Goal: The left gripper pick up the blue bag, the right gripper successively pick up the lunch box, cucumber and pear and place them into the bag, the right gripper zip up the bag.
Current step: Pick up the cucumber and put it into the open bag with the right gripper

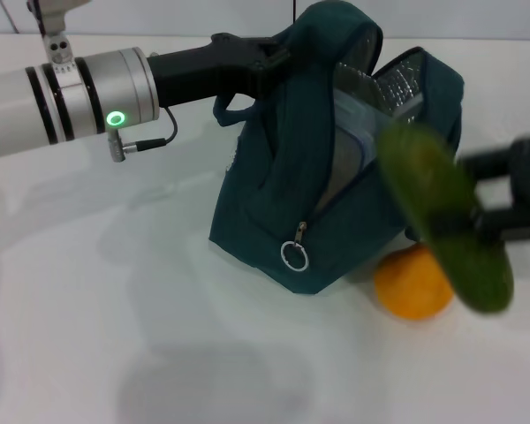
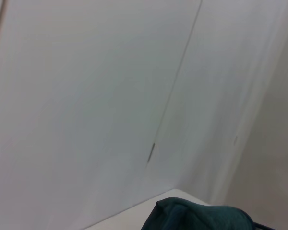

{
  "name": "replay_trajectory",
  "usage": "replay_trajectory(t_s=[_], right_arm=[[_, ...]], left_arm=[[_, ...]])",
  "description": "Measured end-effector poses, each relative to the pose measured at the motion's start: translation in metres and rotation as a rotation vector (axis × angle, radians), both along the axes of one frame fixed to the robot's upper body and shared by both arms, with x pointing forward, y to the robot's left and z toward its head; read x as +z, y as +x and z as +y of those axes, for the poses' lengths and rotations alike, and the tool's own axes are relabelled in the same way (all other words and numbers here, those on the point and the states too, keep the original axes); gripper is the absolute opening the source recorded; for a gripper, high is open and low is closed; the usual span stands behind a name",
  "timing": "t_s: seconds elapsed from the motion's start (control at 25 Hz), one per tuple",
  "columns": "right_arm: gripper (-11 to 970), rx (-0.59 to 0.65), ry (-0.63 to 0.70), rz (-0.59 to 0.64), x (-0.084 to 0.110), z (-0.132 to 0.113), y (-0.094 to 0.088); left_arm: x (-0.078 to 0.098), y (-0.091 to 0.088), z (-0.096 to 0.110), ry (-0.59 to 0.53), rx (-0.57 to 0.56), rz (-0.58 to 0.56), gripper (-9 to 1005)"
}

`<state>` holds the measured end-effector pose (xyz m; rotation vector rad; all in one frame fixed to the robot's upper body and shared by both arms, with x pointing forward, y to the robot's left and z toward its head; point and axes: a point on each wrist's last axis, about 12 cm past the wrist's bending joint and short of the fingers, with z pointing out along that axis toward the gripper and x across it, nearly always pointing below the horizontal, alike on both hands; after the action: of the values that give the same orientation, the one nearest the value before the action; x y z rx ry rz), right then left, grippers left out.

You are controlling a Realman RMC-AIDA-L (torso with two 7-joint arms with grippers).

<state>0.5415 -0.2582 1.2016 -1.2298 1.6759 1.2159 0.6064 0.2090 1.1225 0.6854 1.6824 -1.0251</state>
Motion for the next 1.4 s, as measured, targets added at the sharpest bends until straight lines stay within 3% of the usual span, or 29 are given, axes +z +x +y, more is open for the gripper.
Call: replay_trajectory(t_s=[0.2,0.4,0.6,0.92,1.4], right_arm=[[585,-0.117,0.326,-0.144,-0.004,-0.024,0.001],[596,-0.231,0.476,-0.209,-0.009,-0.03,0.009],[607,-0.33,0.526,-0.214,-0.017,-0.026,0.023],[624,-0.31,0.555,-0.238,-0.02,-0.009,0.032],[650,-0.296,0.438,-0.298,-0.062,0.024,0.031]], left_arm=[[0.002,-0.001,-0.005,0.007,-0.036,0.001,54],[0.003,-0.002,-0.008,0.003,-0.053,0.001,54],[0.006,0.0,-0.012,-0.003,-0.065,0.002,54],[0.013,0.001,-0.013,-0.046,-0.071,0.001,55],[0.013,0.001,-0.012,-0.044,-0.072,0.001,55]])
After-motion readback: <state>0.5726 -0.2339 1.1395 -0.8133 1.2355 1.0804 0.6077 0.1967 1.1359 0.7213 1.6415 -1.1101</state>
